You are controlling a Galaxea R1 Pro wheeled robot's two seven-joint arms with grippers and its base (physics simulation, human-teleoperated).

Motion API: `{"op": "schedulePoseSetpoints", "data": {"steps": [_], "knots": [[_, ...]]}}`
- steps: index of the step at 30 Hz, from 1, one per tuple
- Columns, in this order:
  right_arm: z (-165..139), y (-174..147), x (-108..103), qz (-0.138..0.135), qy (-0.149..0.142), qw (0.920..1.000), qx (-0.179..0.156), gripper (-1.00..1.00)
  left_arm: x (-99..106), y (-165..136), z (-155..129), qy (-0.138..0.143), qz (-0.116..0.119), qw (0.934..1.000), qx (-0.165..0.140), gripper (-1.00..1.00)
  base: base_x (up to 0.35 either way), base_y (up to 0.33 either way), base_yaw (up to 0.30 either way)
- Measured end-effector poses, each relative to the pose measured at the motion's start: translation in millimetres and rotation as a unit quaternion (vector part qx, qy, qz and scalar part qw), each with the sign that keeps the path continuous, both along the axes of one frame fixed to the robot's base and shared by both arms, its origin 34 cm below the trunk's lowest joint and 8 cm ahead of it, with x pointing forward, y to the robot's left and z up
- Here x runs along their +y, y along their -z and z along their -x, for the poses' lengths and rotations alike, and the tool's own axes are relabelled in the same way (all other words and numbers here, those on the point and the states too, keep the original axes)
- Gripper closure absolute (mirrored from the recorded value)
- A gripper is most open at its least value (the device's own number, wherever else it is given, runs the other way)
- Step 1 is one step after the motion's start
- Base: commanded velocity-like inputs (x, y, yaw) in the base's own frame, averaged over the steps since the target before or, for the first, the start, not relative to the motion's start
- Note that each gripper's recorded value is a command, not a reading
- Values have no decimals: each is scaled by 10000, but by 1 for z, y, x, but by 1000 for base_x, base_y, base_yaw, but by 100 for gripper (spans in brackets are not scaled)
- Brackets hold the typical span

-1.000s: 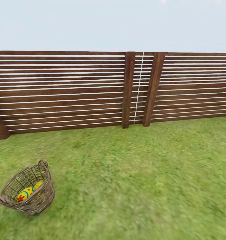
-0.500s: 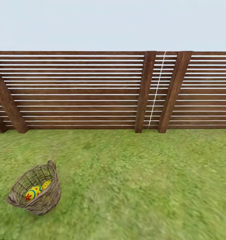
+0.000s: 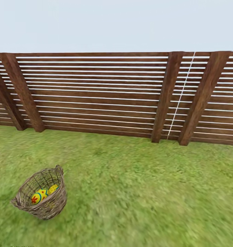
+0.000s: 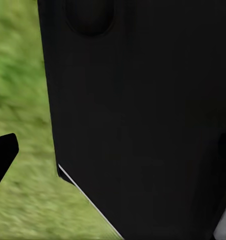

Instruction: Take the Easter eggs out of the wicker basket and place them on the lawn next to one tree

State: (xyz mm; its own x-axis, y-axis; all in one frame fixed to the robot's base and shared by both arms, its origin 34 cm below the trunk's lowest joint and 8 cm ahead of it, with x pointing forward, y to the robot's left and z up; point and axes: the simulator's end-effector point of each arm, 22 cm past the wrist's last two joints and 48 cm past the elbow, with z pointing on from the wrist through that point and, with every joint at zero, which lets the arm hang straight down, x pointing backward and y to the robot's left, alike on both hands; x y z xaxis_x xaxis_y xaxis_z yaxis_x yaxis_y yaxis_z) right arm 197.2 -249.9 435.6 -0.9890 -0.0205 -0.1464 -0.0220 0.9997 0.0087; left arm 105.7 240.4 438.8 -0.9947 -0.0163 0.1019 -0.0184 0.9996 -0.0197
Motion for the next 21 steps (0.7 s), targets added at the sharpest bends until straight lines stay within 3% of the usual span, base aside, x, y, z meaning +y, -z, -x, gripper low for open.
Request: {"op": "schedulePoseSetpoints", "data": {"steps": [13, 21], "knots": [[0, 0, 0, 0, 0, 10000, 0, -100, 0, 0, 0, -1, 0, 10000, -2, -100, 239, -234, 295], [0, 0, 0, 0, -3, 10000, 5, -100, 1, 0, 0, 0, -7, 10000, 0, -100, 31, -29, 296]]}}
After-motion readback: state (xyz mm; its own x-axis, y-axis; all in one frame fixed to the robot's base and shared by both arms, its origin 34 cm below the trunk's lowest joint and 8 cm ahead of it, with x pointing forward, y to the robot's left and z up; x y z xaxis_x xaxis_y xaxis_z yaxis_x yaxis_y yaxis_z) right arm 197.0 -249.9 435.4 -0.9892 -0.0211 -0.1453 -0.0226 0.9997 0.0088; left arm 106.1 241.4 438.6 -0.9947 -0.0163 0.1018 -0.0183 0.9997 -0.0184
